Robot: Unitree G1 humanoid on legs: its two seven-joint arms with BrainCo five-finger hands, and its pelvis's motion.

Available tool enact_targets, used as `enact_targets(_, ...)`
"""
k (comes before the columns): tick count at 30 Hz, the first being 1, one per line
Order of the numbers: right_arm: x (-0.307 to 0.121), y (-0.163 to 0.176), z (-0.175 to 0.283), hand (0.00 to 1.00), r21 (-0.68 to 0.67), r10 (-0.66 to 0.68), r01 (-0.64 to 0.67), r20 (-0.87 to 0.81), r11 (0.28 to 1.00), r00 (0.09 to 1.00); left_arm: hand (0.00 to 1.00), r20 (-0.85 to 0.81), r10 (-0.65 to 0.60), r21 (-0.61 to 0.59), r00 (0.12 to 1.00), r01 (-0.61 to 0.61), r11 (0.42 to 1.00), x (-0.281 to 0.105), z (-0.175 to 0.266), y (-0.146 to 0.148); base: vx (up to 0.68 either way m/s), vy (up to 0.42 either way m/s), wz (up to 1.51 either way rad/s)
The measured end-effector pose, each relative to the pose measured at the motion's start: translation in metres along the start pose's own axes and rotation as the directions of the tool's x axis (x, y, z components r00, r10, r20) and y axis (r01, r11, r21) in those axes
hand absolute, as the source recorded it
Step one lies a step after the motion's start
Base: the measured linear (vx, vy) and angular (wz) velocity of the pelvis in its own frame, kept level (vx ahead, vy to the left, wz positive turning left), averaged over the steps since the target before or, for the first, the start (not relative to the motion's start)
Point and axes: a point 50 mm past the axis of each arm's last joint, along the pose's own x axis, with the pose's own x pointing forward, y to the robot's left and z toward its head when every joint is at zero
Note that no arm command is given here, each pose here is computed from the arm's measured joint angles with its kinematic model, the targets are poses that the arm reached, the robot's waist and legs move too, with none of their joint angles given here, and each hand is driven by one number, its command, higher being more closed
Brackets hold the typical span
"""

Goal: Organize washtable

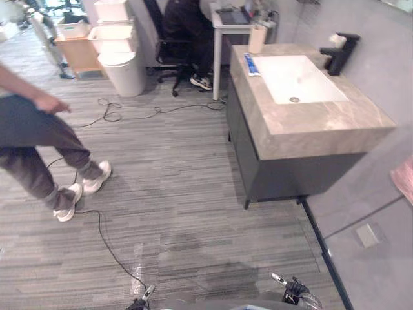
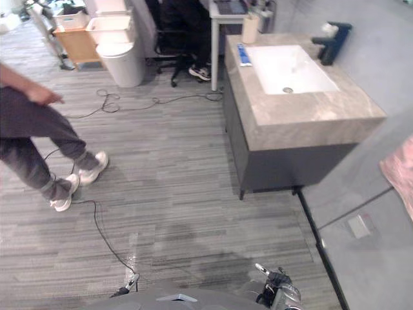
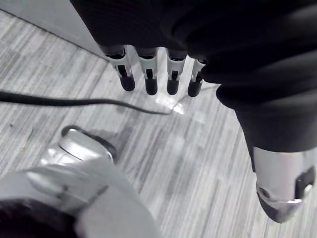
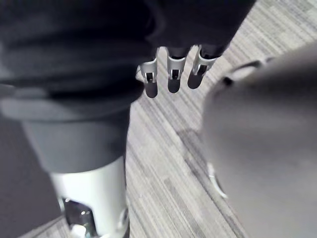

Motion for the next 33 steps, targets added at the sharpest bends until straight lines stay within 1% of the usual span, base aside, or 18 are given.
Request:
enact_targets(1, -0.001, 0.004, -0.001, 0.00, 0.009, 0.012, -0.012, 0.012, 1.000, 1.000, 0.00, 0.001, 0.020, 0.000, 1.000, -0.020, 1.000, 0.000, 0.001, 0.007, 0.12, 0.083, 0.15)
enact_targets(3, -0.002, 0.010, 0.001, 0.00, 0.015, 0.027, -0.027, 0.024, 1.000, 0.999, 0.00, 0.011, 0.022, -0.010, 1.000, -0.022, 1.000, 0.001, 0.004, 0.007, 0.16, -0.016, 0.04)
enact_targets(6, -0.002, 0.008, 0.000, 0.00, 0.083, 0.016, -0.019, 0.025, 0.996, 1.000, 0.00, 0.084, -0.031, -0.019, 0.996, 0.032, 0.999, 0.005, 0.030, -0.014, 0.21, -0.113, 0.19)
enact_targets(9, -0.003, -0.004, -0.009, 0.00, 0.162, -0.034, 0.035, -0.010, 0.986, 0.999, 0.00, 0.165, -0.124, -0.023, 0.978, 0.130, 0.991, 0.004, 0.058, -0.049, 0.10, -0.268, 0.83)
enact_targets(11, -0.006, -0.027, -0.017, 0.00, 0.186, -0.095, 0.099, -0.029, 0.978, 0.995, 0.00, 0.166, -0.197, -0.044, 0.966, 0.207, 0.977, -0.002, 0.054, -0.076, 0.53, -0.366, 0.76)
enact_targets(13, -0.006, -0.030, -0.014, 0.00, 0.186, -0.103, 0.105, -0.020, 0.977, 0.994, 0.00, 0.154, -0.228, -0.038, 0.961, 0.237, 0.971, -0.005, 0.047, -0.087, 0.62, -0.376, 0.36)
enact_targets(14, -0.005, -0.029, -0.011, 0.00, 0.236, -0.104, 0.104, -0.011, 0.966, 0.995, 0.00, 0.167, -0.235, -0.046, 0.958, 0.245, 0.968, -0.006, 0.050, -0.088, 0.63, -0.411, 0.36)
enact_targets(17, -0.004, -0.022, -0.006, 0.00, 0.239, -0.086, 0.083, 0.004, 0.967, 0.996, 0.00, 0.206, -0.218, -0.074, 0.954, 0.237, 0.969, -0.006, 0.056, -0.083, 0.32, -0.116, 0.18)
enact_targets(19, -0.003, -0.004, 0.001, 0.00, 0.229, -0.034, 0.027, 0.026, 0.973, 0.999, 0.00, 0.248, -0.188, -0.105, 0.950, 0.220, 0.970, -0.005, 0.067, -0.073, 0.06, 0.059, 0.10)
enact_targets(21, -0.002, 0.005, 0.006, 0.00, 0.217, -0.015, 0.006, 0.039, 0.976, 0.999, 0.00, 0.248, -0.164, -0.134, 0.955, 0.201, 0.970, -0.003, 0.067, -0.067, -0.10, 0.058, -0.26)
enact_targets(22, 0.000, 0.012, 0.008, 0.00, 0.227, -0.029, 0.025, 0.014, 0.974, 0.999, 0.00, 0.221, -0.127, -0.173, 0.967, 0.167, 0.971, -0.002, 0.059, -0.058, -0.12, 0.064, -0.60)
enact_targets(24, -0.002, 0.001, -0.003, 0.00, 0.236, -0.064, 0.068, -0.022, 0.969, 0.998, 0.00, 0.207, -0.081, -0.254, 0.975, 0.134, 0.958, -0.001, 0.054, -0.048, 0.19, 0.030, -0.69)
enact_targets(25, -0.005, -0.006, -0.011, 0.00, 0.231, -0.082, 0.088, -0.038, 0.969, 0.996, 0.00, 0.159, -0.044, -0.276, 0.986, 0.087, 0.957, 0.000, 0.040, -0.035, 0.61, 0.073, -0.85)
enact_targets(26, -0.008, -0.019, -0.023, 0.00, 0.226, -0.114, 0.126, -0.067, 0.966, 0.991, 0.00, 0.101, -0.025, -0.280, 0.995, 0.053, 0.958, -0.001, 0.023, -0.029, 0.64, 0.093, -0.99)
enact_targets(28, -0.015, -0.031, -0.044, 0.00, 0.236, -0.148, 0.174, -0.123, 0.956, 0.981, 0.00, 0.011, 0.013, -0.307, 1.000, -0.009, 0.952, -0.002, 0.000, -0.014, 0.72, 0.169, -0.72)
enact_targets(31, -0.022, -0.045, -0.068, 0.00, 0.266, -0.225, 0.287, -0.240, 0.920, 0.944, 0.00, 0.049, -0.004, -0.215, 0.999, 0.014, 0.976, 0.003, 0.019, -0.009, 0.62, 0.147, 0.31)
enact_targets(32, -0.029, -0.056, -0.081, 0.00, 0.245, -0.249, 0.321, -0.283, 0.915, 0.926, 0.00, 0.068, -0.014, -0.165, 0.998, 0.025, 0.986, 0.004, 0.026, -0.008, 0.43, 0.083, 0.23)
enact_targets(33, -0.034, -0.067, -0.089, 0.00, 0.227, -0.280, 0.354, -0.301, 0.907, 0.912, 0.00, 0.075, -0.022, -0.150, 0.997, 0.033, 0.988, 0.004, 0.027, -0.010, 0.43, 0.084, 0.07)
